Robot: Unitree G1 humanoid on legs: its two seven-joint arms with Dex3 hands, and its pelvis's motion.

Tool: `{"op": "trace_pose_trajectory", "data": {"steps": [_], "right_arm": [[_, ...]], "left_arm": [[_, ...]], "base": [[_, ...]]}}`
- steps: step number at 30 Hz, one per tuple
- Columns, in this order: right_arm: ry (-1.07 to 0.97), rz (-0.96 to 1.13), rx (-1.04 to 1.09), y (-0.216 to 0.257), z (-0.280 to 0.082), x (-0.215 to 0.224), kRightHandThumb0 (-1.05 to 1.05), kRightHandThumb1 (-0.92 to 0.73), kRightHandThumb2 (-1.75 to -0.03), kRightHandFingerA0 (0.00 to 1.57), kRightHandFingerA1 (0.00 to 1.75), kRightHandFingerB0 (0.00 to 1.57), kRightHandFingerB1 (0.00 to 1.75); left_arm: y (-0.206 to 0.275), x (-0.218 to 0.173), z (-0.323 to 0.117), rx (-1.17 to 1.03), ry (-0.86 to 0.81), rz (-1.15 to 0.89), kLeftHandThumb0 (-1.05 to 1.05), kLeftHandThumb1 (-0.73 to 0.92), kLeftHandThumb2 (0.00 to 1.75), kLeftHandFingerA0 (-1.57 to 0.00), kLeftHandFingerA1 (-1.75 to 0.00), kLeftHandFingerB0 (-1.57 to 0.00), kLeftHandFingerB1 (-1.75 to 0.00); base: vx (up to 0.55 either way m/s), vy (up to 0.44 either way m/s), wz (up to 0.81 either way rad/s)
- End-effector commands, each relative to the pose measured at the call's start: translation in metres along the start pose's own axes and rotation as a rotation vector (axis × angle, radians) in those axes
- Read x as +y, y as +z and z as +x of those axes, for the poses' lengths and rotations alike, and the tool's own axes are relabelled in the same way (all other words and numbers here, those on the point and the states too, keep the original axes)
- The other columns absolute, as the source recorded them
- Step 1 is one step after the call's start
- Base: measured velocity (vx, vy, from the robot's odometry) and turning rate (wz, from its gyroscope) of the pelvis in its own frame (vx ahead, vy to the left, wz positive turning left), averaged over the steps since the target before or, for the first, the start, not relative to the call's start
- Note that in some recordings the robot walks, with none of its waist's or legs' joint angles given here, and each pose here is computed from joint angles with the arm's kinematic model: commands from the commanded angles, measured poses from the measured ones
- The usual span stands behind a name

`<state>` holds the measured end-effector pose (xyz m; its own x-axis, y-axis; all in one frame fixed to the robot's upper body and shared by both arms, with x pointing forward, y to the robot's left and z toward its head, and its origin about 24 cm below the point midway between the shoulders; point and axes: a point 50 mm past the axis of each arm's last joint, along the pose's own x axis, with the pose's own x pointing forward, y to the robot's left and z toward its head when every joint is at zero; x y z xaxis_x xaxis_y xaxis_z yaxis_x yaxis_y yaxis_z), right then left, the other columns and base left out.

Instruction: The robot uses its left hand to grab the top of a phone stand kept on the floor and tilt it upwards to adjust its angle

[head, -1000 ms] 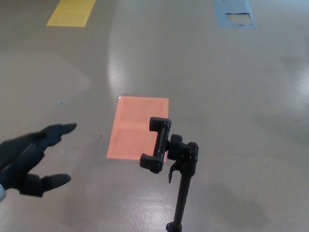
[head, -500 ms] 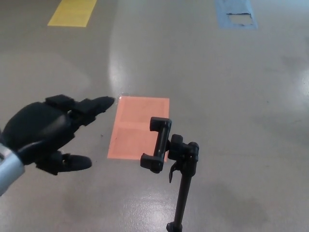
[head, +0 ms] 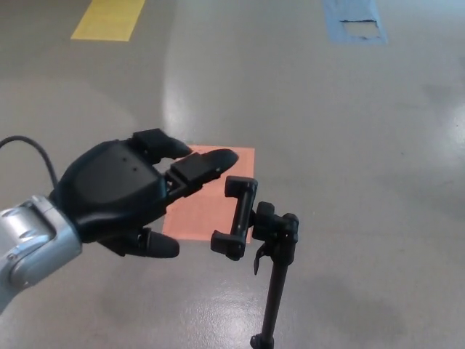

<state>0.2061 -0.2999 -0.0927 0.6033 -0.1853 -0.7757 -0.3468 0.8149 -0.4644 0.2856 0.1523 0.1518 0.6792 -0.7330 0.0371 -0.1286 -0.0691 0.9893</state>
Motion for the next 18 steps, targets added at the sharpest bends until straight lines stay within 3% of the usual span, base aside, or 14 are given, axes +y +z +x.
{"op": "trace_pose_trajectory", "data": {"steps": [1, 2, 3, 4, 5, 6, 8, 9, 10, 18], "right_arm": [[-0.006, -0.002, 0.005, -0.0037, -0.0019, -0.0076, -0.59, -0.76, -0.63, 0.22, 0.39, 0.25, 0.33], [-0.002, 0.001, 0.007, -0.0045, -0.0021, -0.0074, -0.59, -0.77, -0.63, 0.21, 0.38, 0.24, 0.33], [0.001, 0.001, 0.009, -0.0048, -0.0021, -0.0072, -0.59, -0.77, -0.63, 0.21, 0.38, 0.24, 0.33], [0.003, -0.001, 0.011, -0.0051, -0.0021, -0.0068, -0.59, -0.76, -0.63, 0.22, 0.39, 0.25, 0.33], [0.003, -0.002, 0.011, -0.0050, -0.0020, -0.0064, -0.59, -0.76, -0.63, 0.22, 0.39, 0.25, 0.33], [0.003, -0.003, 0.011, -0.0045, -0.0019, -0.0063, -0.58, -0.76, -0.63, 0.23, 0.38, 0.25, 0.33], [0.003, -0.004, 0.012, -0.0035, -0.0016, -0.0065, -0.58, -0.76, -0.63, 0.22, 0.38, 0.25, 0.33], [0.003, -0.005, 0.012, -0.0032, -0.0015, -0.0068, -0.58, -0.76, -0.63, 0.22, 0.38, 0.25, 0.33], [0.005, -0.002, 0.009, -0.0028, -0.0015, -0.0070, -0.58, -0.77, -0.63, 0.21, 0.38, 0.25, 0.34], [0.007, 0.000, 0.009, -0.0022, -0.0016, -0.0084, -0.58, -0.76, -0.63, 0.25, 0.39, 0.28, 0.34]], "left_arm": [[0.0045, 0.0062, 0.0098, -0.033, -0.015, 0.035, -0.74, 0.72, 0.60, -0.33, -0.32, 0.00, -0.17], [0.0068, 0.0055, 0.0105, -0.034, -0.012, 0.024, -0.79, 0.58, 0.91, -0.27, -0.47, -0.01, -0.17], [0.0081, 0.0050, 0.0108, -0.034, -0.009, 0.016, -0.79, 0.58, 0.91, -0.27, -0.47, -0.01, -0.17], [0.0103, 0.0043, 0.0114, -0.037, -0.009, 0.012, -0.73, 0.70, 0.62, -0.32, -0.33, -0.01, -0.20], [0.0115, 0.0041, 0.0119, -0.039, -0.013, 0.019, -0.73, 0.70, 0.62, -0.32, -0.33, -0.01, -0.20], [0.0118, 0.0047, 0.0123, -0.040, -0.020, 0.027, -0.75, 0.58, 0.93, -0.24, -0.46, 0.00, -0.21], [0.0119, 0.0055, 0.0130, -0.042, -0.029, 0.036, -0.80, 0.60, 0.94, -0.28, -0.47, -0.01, -0.19], [0.0118, 0.0054, 0.0131, -0.041, -0.027, 0.035, -0.80, 0.60, 0.94, -0.28, -0.47, -0.01, -0.19], [0.0116, 0.0052, 0.0133, -0.042, -0.021, 0.034, -0.74, 0.72, 0.63, -0.35, -0.34, -0.04, -0.21], [0.0119, 0.0043, 0.0131, -0.045, -0.010, 0.035, -0.74, 0.71, 0.62, -0.35, -0.34, -0.04, -0.21]], "base": [[0.00, 0.000, 0.00], [0.00, 0.000, 0.00], [0.00, 0.000, 0.00], [0.00, 0.000, 0.00], [0.00, 0.000, 0.00], [0.00, 0.000, 0.00], [0.00, 0.000, 0.00], [0.00, 0.000, 0.00], [0.00, 0.000, 0.00], [0.00, 0.000, 0.00]]}}
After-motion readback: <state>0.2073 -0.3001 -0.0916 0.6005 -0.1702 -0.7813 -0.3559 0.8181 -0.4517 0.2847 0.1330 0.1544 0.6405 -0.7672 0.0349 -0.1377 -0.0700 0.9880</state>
